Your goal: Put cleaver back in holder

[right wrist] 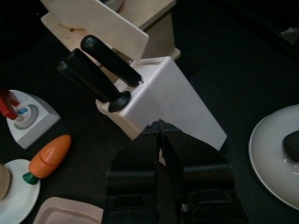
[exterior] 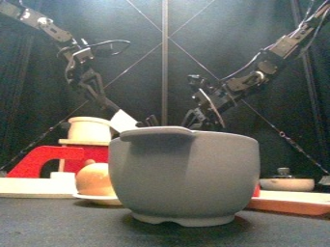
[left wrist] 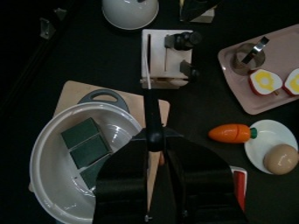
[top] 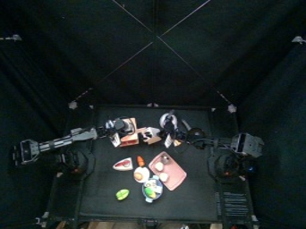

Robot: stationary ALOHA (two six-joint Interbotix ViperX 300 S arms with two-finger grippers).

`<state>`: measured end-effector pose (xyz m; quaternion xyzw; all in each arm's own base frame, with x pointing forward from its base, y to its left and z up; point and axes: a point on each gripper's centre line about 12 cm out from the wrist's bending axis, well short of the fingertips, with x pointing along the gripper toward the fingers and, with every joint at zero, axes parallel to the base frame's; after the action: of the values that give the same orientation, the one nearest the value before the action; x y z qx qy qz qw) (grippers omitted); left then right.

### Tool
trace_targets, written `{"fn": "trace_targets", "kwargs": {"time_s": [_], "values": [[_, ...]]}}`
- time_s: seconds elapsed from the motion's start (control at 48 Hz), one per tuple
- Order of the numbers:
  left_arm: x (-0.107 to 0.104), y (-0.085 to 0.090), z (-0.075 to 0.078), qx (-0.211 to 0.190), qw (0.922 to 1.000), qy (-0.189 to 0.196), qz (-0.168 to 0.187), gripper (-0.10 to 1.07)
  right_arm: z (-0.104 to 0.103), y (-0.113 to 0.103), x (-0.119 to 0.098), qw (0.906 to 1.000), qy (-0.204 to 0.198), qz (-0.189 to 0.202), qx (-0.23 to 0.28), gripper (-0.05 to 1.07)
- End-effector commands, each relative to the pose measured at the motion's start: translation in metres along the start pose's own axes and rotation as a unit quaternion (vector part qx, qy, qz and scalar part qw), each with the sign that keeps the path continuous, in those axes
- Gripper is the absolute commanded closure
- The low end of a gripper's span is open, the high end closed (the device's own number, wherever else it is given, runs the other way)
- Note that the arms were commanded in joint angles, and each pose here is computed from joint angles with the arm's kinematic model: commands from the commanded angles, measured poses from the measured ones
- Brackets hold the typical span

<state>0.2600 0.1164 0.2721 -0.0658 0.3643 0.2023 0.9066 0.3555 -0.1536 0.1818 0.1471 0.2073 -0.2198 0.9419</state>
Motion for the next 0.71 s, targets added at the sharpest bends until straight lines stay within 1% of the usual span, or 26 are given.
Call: {"fn": "trace_targets", "kwargs": {"time_s": [0.0, 0.25, 0.688], "values": [[-0.0057, -0.0007, 0.0131, 0.001, 0.9998, -0.021, -0.001, 0.55, 0.0148, 0.0001, -0.0015, 0.9997, -0.022, 0.001, 0.0, 0.65], [-0.0062, -0.0015, 0.0131, 0.002, 0.9998, -0.021, -0.002, 0.55, 0.0144, -0.0006, -0.0012, 0.9998, -0.022, 0.001, 0.0, 0.65], [-0.0137, -0.0034, 0.0145, 0.004, 0.9995, -0.031, -0.005, 0.55, 0.0129, -0.0009, 0.0004, 0.9998, -0.019, 0.0, 0.0, 0.65]]}}
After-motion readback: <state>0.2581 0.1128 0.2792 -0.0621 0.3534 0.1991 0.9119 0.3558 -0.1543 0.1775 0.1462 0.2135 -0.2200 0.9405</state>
